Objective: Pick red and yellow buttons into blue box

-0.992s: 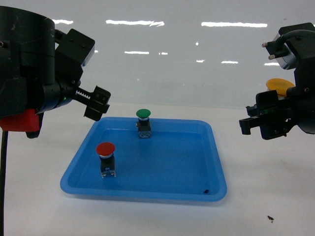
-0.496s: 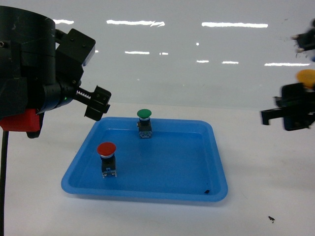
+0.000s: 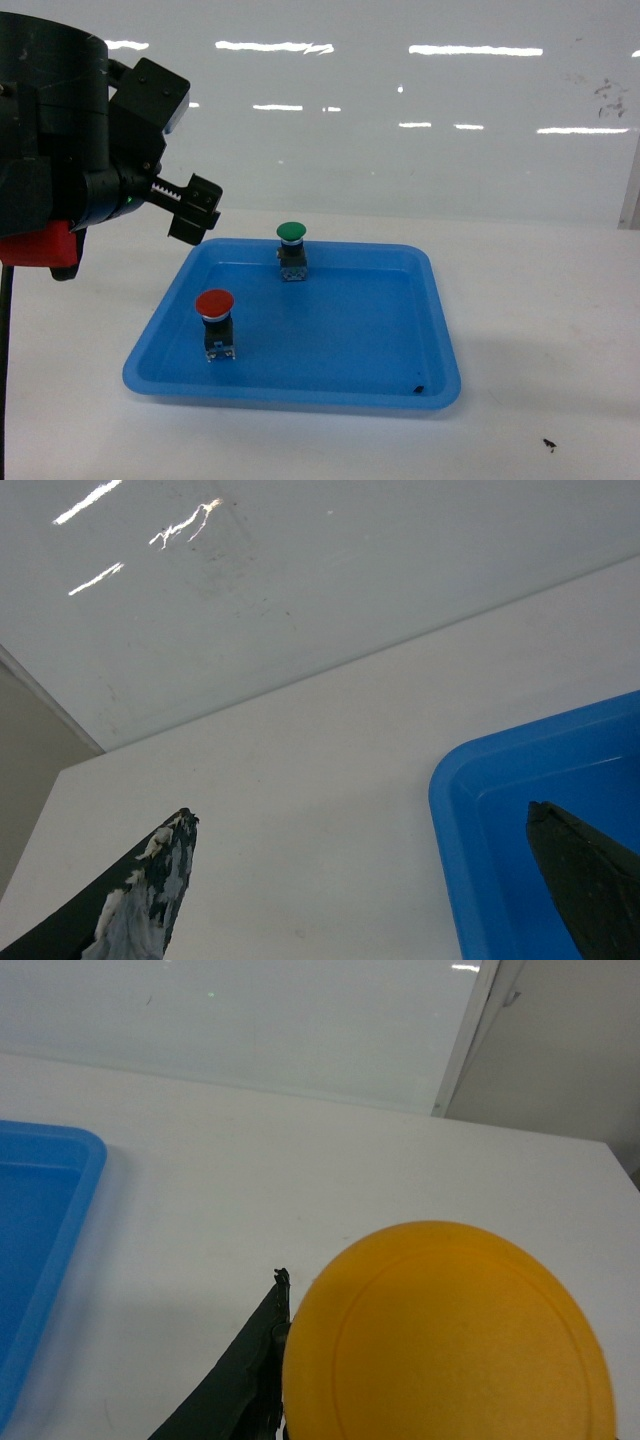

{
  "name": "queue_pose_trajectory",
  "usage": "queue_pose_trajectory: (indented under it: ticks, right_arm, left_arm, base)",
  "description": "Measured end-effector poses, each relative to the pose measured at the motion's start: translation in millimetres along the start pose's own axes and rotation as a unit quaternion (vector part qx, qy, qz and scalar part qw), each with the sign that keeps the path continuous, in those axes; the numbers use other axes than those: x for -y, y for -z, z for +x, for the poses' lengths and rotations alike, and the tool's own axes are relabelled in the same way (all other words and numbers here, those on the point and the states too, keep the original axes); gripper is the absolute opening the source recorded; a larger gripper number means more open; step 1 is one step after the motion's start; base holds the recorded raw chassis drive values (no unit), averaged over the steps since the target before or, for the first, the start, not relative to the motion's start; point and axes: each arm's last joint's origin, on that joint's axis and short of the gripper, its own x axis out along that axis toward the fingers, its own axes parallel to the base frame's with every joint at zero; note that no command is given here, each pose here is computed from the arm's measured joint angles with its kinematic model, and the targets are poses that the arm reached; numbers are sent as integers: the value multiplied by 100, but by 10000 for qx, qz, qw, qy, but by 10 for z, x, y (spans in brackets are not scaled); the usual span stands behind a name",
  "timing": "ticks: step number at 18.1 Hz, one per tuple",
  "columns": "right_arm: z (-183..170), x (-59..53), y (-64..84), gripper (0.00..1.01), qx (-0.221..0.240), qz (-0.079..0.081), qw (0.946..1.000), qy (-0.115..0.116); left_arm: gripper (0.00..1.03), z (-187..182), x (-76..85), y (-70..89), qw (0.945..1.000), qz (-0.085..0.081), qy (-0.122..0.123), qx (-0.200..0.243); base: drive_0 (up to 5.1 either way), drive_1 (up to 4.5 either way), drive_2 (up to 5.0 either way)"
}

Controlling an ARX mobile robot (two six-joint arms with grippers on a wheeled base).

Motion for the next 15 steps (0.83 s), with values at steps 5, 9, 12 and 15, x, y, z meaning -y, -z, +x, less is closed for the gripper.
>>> queue_pose_trajectory:
  ticks: [5, 9, 12, 15]
  right_arm:
    - [-315, -87, 59, 36, -86, -18, 9997, -227]
    - [-366, -220, 76, 36, -178, -175, 9969, -747]
    - [-366, -219, 76, 36, -181, -175, 9969, -740]
    - [-367, -221, 76, 36, -182, -177, 9969, -747]
  left_arm:
    - [98, 0, 0, 0, 10000, 0, 2, 1]
    - [98, -4, 12, -3, 10000, 8, 17, 1]
    - [98, 1, -6, 1, 10000, -3, -6, -4]
    - [98, 2, 11, 0, 10000, 26, 41, -72]
  base:
    - [0, 0, 0]
    - [0, 0, 0]
    - [0, 0, 0]
    - [0, 0, 0]
